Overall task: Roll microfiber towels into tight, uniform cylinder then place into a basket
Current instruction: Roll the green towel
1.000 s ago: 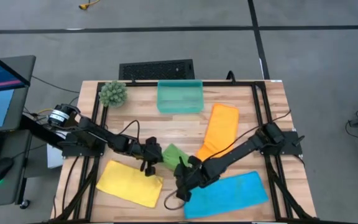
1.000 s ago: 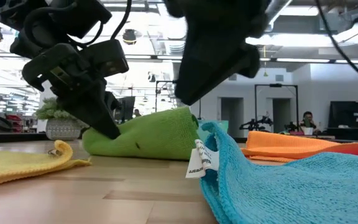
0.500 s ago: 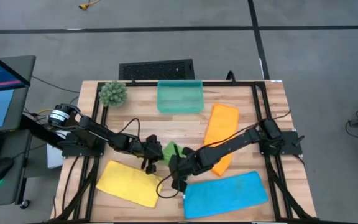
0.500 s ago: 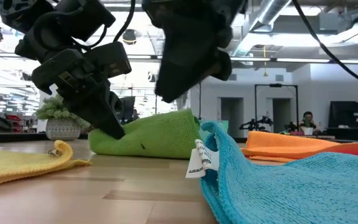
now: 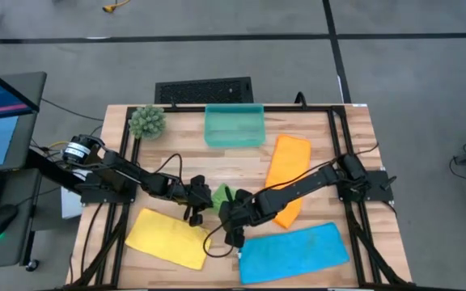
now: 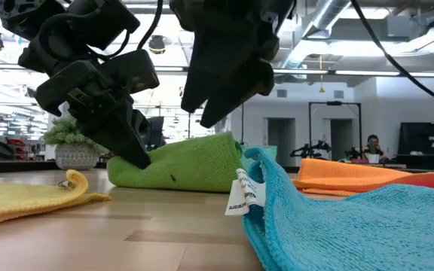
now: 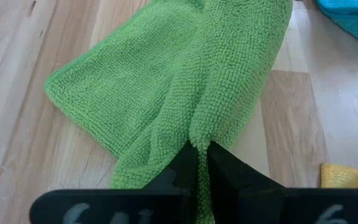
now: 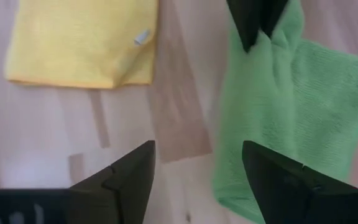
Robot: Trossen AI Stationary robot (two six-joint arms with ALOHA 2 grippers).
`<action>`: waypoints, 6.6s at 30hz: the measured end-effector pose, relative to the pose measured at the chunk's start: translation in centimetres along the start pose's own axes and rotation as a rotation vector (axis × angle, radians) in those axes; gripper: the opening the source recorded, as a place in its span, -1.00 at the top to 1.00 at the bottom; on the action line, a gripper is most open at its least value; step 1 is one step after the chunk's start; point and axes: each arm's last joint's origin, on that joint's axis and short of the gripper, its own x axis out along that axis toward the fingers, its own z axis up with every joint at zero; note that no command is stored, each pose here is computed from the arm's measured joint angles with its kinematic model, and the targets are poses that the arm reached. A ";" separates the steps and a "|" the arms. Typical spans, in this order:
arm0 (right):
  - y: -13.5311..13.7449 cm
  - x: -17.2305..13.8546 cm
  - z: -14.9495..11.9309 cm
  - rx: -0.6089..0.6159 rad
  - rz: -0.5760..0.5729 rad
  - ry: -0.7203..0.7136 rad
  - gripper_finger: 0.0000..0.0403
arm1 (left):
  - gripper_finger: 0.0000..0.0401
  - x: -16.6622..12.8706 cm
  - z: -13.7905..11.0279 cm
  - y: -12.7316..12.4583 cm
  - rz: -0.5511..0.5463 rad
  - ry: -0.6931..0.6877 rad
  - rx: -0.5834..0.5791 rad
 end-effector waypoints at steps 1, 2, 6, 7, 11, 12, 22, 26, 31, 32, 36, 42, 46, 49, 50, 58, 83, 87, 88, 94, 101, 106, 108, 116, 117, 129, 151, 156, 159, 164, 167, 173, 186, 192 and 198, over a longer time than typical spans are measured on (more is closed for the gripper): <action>-0.2 0.0 0.0 0.002 -0.007 0.007 -0.31 | 0.95 0.0 0.0 0.0 0.000 0.000 0.000; -0.4 0.0 0.0 0.003 -0.015 0.018 -0.31 | 0.95 0.0 0.0 0.0 0.000 0.000 0.000; -1.0 0.1 0.0 -0.036 -0.034 0.043 -0.32 | 0.95 0.0 0.0 0.0 0.000 0.000 0.005; -1.1 0.1 0.0 -0.048 -0.035 0.043 -0.32 | 0.95 0.0 0.0 0.0 0.000 0.000 0.013; -1.2 0.2 0.0 -0.087 -0.038 0.036 -0.31 | 0.95 0.0 0.0 0.0 0.000 0.000 0.031; -1.2 0.4 -0.1 -0.090 -0.043 0.035 -0.32 | 0.95 0.0 0.0 0.0 0.000 0.000 0.031; -2.2 1.0 -0.4 -0.084 -0.114 0.022 -0.31 | 0.95 0.0 0.0 0.0 -0.001 -0.001 0.050; -2.7 1.1 0.0 -0.068 -0.117 0.014 -0.31 | 0.95 0.0 0.0 0.0 -0.001 0.000 0.050; -2.0 1.0 0.0 -0.074 -0.092 -0.016 -0.31 | 0.95 0.0 0.0 0.0 -0.001 0.000 0.050; -1.8 1.0 0.0 -0.077 -0.088 -0.021 -0.31 | 0.95 0.0 0.0 0.0 -0.001 0.000 0.050; -1.2 1.7 -0.3 -0.088 -0.082 -0.023 -0.31 | 0.95 0.0 0.0 0.0 -0.001 0.000 0.050; -1.2 5.2 -1.6 -0.043 -0.075 0.067 -0.31 | 0.95 0.0 0.0 0.0 -0.009 0.006 0.050; -1.4 6.0 -1.8 0.033 -0.081 0.089 -0.31 | 0.95 0.0 0.0 0.0 -0.015 0.007 0.053; -1.4 6.3 -2.0 0.068 -0.090 0.096 -0.29 | 0.92 0.0 0.0 0.0 -0.014 0.007 0.053; -1.4 6.3 -2.0 0.076 -0.091 0.098 -0.26 | 0.90 0.0 0.0 0.0 -0.014 0.007 0.053; -1.5 6.4 -2.2 0.110 -0.101 0.110 0.36 | 0.54 0.0 0.1 0.7 0.005 0.007 0.025; 0.4 6.4 -2.3 0.198 0.037 0.084 0.83 | 0.22 -5.8 2.5 5.3 0.020 -0.041 0.190; 0.6 6.6 -2.0 0.207 0.108 0.079 0.83 | 0.22 -7.3 3.1 4.8 -0.044 -0.097 0.235; 0.7 6.6 -2.0 0.209 0.135 0.079 0.83 | 0.22 -7.5 3.1 4.6 -0.059 -0.107 0.240; 1.2 6.8 -1.6 0.277 0.211 0.063 0.83 | 0.22 -6.9 2.4 3.0 -0.162 -0.056 0.354; 1.1 6.8 -1.5 0.362 0.175 0.031 0.82 | 0.29 -6.0 1.6 0.3 -0.237 -0.041 0.524; 1.0 6.8 -1.3 0.381 0.153 0.002 0.83 | 0.36 -6.2 1.2 -1.4 -0.289 -0.054 0.615; 1.0 6.8 -1.2 0.397 0.154 -0.008 0.83 | 0.37 -5.9 1.0 -1.9 -0.279 -0.058 0.648; 1.1 6.8 -0.9 0.428 0.170 -0.031 0.83 | 0.34 -3.8 0.1 -2.3 -0.264 -0.008 0.701; 1.1 6.8 -0.9 0.429 0.174 -0.034 0.83 | 0.32 -3.6 -0.1 -2.2 -0.253 0.010 0.700; 1.0 6.8 -0.5 0.471 0.192 -0.052 0.83 | -0.05 -3.1 -0.1 -2.3 -0.267 -0.013 0.795; 0.2 6.8 0.3 0.438 0.219 -0.072 0.83 | -0.07 0.2 -1.3 -2.6 -0.083 0.008 0.862; 0.1 6.8 0.1 0.397 0.204 -0.050 0.82 | 0.05 0.2 -1.4 -2.7 -0.123 0.006 0.909; 0.1 6.8 0.1 0.337 0.206 -0.057 0.81 | 0.23 0.2 -1.4 -2.8 -0.150 0.000 0.934; 0.2 6.8 0.0 0.260 0.237 -0.032 0.79 | 0.58 0.2 -1.4 -2.8 -0.167 -0.006 0.938; 0.1 6.8 0.0 0.259 0.238 -0.031 0.77 | 0.77 0.1 -1.4 -2.9 -0.197 -0.009 0.923; -0.1 6.8 0.2 0.317 0.273 -0.003 0.66 | 0.96 0.2 -1.3 -2.7 -0.187 0.004 0.813; -0.1 6.7 0.5 0.381 0.325 0.007 0.08 | 0.90 0.2 -1.5 -2.5 -0.187 0.033 0.776; 0.0 3.9 1.2 0.341 0.304 -0.032 -0.02 | 0.88 0.1 -1.7 -2.4 -0.175 0.068 0.759; -0.2 -0.2 1.2 0.264 0.165 -0.083 0.00 | 0.87 0.3 -1.4 -1.2 -0.135 0.091 0.661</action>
